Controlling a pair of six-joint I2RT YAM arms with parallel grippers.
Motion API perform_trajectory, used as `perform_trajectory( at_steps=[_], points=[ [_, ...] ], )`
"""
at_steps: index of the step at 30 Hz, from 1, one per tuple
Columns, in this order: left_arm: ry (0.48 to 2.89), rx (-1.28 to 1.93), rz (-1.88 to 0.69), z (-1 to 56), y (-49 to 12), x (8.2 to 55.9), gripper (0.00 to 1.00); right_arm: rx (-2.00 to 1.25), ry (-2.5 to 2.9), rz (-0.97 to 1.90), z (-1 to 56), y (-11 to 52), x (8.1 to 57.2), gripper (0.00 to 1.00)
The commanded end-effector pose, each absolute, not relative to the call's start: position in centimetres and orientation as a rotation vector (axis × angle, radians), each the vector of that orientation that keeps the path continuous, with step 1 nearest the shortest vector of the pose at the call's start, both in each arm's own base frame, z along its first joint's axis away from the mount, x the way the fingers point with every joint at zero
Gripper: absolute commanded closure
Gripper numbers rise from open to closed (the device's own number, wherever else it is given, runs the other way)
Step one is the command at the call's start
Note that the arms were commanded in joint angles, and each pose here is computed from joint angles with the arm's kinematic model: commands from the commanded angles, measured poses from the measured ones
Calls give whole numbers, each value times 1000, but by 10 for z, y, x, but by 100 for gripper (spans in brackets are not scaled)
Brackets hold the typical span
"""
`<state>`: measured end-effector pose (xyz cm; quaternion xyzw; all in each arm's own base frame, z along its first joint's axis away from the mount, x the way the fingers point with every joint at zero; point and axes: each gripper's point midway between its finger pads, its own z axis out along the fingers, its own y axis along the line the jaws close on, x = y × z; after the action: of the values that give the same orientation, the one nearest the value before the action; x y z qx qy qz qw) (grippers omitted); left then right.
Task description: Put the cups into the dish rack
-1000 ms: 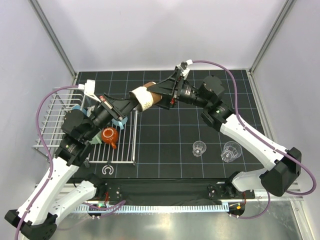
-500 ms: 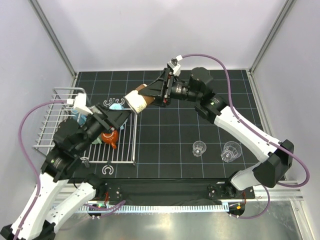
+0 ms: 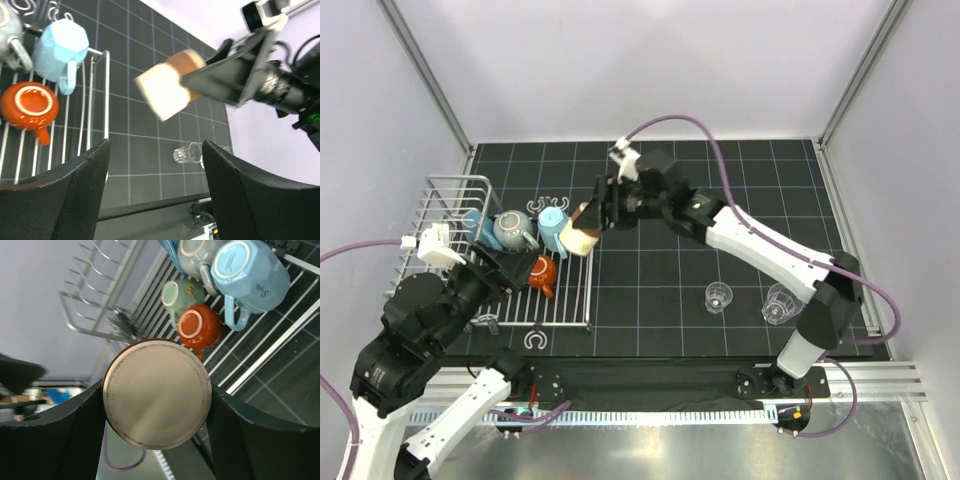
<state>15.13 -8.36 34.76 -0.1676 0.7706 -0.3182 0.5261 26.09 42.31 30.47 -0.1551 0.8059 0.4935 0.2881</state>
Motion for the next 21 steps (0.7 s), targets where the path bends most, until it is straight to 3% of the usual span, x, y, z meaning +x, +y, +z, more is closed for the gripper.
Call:
perform_trajectory(
  at_steps=[1,6,21],
  points=[
    [1875,-368,-678,346,-71,143,30,-535,2071,1101,300,434,267,96],
    [1943,-296,-685,348,-73,127,32,-705,2040,937,270,466,250,96],
    [1959,-96,-744,350,-77,92,26,-710,2087,558,195,498,264,96]
  ],
)
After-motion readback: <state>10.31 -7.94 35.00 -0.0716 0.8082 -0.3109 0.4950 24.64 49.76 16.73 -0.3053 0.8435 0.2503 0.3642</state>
